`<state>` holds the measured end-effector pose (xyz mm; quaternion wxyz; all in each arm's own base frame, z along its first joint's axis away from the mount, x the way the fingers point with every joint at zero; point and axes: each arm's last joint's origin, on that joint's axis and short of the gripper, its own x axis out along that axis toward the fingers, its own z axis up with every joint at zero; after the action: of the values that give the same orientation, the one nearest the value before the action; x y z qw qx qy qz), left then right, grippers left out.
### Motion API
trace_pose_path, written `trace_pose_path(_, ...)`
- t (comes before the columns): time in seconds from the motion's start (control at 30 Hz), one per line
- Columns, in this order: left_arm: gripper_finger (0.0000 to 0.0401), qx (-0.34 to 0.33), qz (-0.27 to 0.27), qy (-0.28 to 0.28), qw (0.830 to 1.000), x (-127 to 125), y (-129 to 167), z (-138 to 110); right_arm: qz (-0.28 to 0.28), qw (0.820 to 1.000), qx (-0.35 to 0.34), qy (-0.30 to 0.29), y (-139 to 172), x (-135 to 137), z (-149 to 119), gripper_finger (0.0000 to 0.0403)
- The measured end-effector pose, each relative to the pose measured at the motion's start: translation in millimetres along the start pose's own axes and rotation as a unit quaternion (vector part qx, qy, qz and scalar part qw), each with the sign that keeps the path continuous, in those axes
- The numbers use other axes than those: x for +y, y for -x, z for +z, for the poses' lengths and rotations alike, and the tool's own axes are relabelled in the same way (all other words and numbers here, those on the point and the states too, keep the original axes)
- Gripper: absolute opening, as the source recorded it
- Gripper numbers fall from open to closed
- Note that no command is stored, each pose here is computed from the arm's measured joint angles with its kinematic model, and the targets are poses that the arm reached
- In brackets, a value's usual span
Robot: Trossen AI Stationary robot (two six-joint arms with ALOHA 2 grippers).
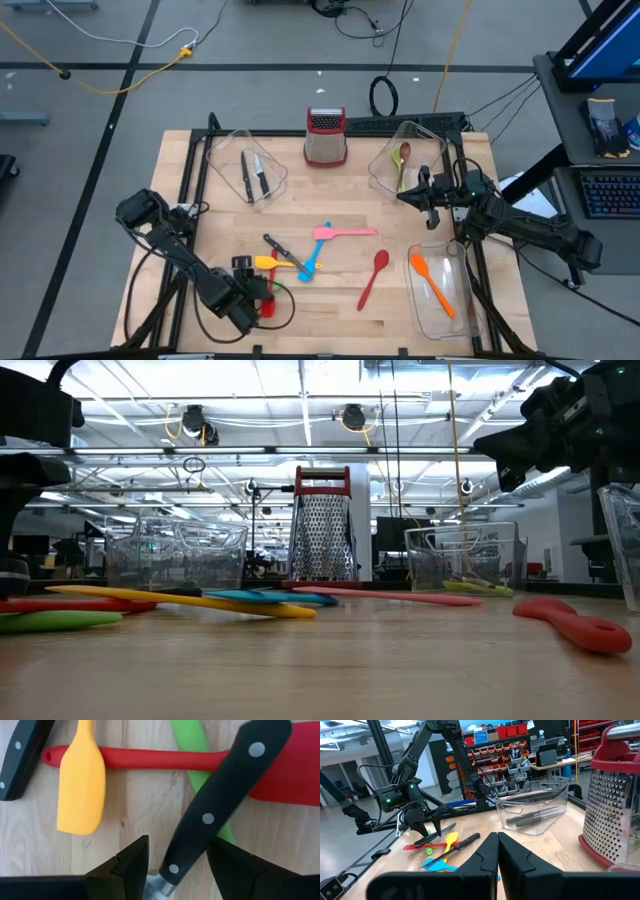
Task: Pick & Place Kitchen Items
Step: Put the silver knife into the top left transparent bin
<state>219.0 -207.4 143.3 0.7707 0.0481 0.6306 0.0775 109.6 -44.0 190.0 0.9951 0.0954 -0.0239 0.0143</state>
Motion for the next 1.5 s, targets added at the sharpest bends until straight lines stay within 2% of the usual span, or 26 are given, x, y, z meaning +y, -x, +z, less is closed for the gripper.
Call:
trace_pose_path(0.17, 0.0200, -0.001, -0.001, -0.005, 1.000, 0, -1, -1, 0.000, 1.000, 0.000, 0.000, 0, 0, 0, 0.0000)
trace_pose_path(0.27, 0.0184, -0.001, -0.001, -0.009, 1.000, 0, -1, -1, 0.000, 1.000, 0.000, 0.000, 0, 0, 0, 0.0000)
trace_pose_path(0.43, 0.0132, 0.004, 0.004, -0.012, 1.000, 1, -1, -2, 0.000, 1.000, 0.000, -0.002, 0, 0, 0, 0.0000)
trace_pose_path(0.6, 0.0069, 0.027, 0.032, -0.012, 0.999, 7, -1, -6, 0.000, 1.000, 0.000, -0.002, 0, 0, 0, 0.0000)
trace_pose_path(0.87, 0.0067, 0.064, 0.071, -0.013, 0.995, 14, 2, -12, 0.000, 1.000, 0.000, -0.002, 0, 0, 0, 0.0000)
trace_pose_path(1.1, 0.0067, 0.074, 0.116, -0.022, 0.990, 19, 24, -3, 0.002, 1.000, 0.001, -0.010, 0, 0, 0, 0.0000)
trace_pose_path(1.27, 0.0067, 0.024, 0.160, -0.046, 0.986, 22, 49, 17, 0.027, 0.999, 0.006, -0.033, -2, 5, -1, 0.0000)
trace_pose_path(1.5, 0.0067, -0.059, 0.192, -0.098, 0.975, 30, 66, 51, 0.126, 0.989, 0.017, -0.079, -8, 19, 0, 0.0000)
